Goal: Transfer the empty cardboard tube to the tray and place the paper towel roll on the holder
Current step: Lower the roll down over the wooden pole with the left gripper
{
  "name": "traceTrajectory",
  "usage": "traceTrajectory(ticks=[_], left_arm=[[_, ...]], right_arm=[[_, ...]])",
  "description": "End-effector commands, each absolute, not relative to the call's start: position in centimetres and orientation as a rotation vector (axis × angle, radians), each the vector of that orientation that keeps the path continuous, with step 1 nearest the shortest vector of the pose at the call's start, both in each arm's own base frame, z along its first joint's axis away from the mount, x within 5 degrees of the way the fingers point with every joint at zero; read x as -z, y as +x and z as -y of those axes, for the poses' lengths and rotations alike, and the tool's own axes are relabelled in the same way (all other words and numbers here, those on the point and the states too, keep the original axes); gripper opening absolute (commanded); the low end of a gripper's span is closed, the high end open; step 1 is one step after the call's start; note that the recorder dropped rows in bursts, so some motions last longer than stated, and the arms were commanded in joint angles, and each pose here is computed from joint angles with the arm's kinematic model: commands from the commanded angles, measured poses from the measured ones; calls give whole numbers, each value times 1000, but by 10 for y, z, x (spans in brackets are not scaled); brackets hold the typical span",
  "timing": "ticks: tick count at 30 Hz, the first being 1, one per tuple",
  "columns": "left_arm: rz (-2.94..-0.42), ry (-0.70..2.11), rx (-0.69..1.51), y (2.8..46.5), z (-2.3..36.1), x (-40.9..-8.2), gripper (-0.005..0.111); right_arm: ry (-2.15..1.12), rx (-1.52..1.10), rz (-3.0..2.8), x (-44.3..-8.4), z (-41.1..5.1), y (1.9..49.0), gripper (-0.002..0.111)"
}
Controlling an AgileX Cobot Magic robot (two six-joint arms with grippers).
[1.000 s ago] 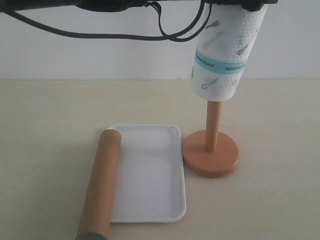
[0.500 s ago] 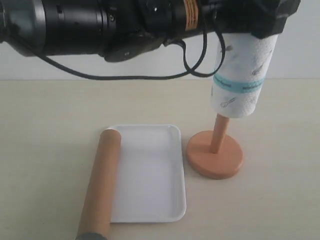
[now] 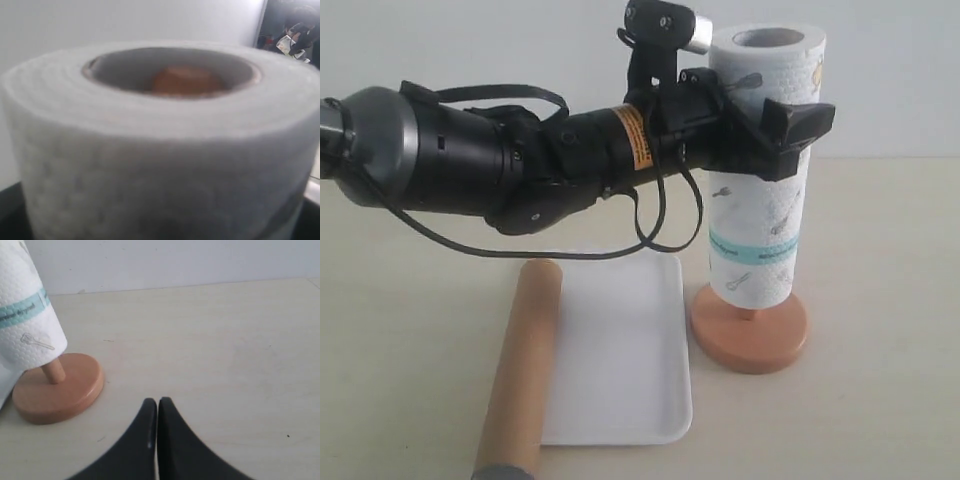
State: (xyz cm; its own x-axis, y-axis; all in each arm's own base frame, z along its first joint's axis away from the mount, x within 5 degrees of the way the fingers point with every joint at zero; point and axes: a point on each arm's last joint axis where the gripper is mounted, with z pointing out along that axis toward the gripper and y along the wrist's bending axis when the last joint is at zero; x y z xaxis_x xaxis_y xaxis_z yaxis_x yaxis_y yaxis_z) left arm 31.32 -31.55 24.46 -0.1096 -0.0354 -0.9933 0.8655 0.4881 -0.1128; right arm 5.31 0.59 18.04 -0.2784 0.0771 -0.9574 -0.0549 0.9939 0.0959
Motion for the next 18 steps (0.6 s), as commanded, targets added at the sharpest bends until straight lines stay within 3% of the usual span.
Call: traceTrajectory(ticks=[1, 13, 16, 18], left_arm=[[-1507, 754, 929, 316, 319, -226, 4], [-1498, 793, 897, 317, 320, -219, 5], [-1515, 771, 921, 317, 320, -219, 16], [-1523, 760, 932, 317, 320, -219, 33]], right_arm=[[21, -121, -1832, -182, -5, 53, 0], [21, -121, -1832, -182, -5, 53, 0], [21, -121, -1832, -182, -5, 53, 0], [21, -121, -1829, -182, -5, 53, 0]])
